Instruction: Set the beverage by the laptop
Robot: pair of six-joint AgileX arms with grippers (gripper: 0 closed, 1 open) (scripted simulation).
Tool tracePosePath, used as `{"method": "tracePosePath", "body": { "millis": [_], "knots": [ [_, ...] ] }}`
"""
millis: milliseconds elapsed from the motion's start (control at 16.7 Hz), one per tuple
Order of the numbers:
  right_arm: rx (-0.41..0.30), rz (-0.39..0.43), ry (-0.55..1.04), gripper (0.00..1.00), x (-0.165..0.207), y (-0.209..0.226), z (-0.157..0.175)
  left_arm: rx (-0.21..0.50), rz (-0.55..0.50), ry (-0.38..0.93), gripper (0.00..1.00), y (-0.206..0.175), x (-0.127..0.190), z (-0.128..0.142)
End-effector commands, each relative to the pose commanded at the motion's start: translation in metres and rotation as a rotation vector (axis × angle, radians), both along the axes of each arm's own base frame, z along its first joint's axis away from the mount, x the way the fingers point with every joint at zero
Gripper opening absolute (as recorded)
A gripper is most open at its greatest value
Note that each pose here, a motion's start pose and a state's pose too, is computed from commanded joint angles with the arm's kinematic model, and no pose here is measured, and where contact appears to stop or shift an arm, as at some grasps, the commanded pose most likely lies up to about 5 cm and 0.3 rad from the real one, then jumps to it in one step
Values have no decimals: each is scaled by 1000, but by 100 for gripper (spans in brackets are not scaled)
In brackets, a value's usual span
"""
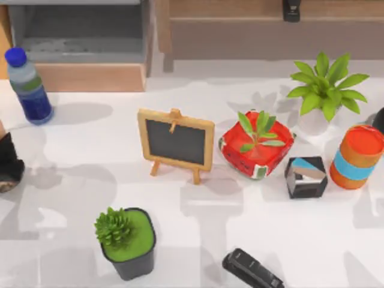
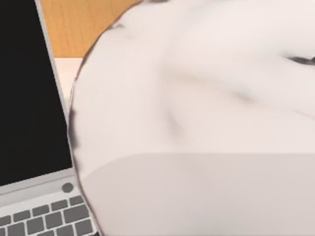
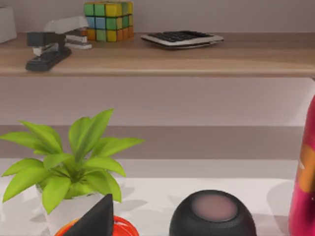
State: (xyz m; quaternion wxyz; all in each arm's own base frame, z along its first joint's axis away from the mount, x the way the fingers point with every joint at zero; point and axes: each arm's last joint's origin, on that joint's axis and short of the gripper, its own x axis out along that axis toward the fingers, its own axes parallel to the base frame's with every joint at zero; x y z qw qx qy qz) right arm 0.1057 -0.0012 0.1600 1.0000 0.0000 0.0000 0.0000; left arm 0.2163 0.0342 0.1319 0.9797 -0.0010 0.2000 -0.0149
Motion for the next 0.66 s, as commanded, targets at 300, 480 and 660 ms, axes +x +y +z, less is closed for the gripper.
{"method": "tracePosePath", "body": {
  "millis": [300, 480, 660],
  "knots": [
    [0, 0, 0, 100, 0, 0, 0, 0, 0, 0, 98, 0, 0, 0],
    [0, 0, 0, 100, 0, 0, 0, 0, 0, 0, 100, 0, 0, 0],
    [0, 0, 0, 100, 0, 0, 0, 0, 0, 0, 100, 0, 0, 0]
  ]
}}
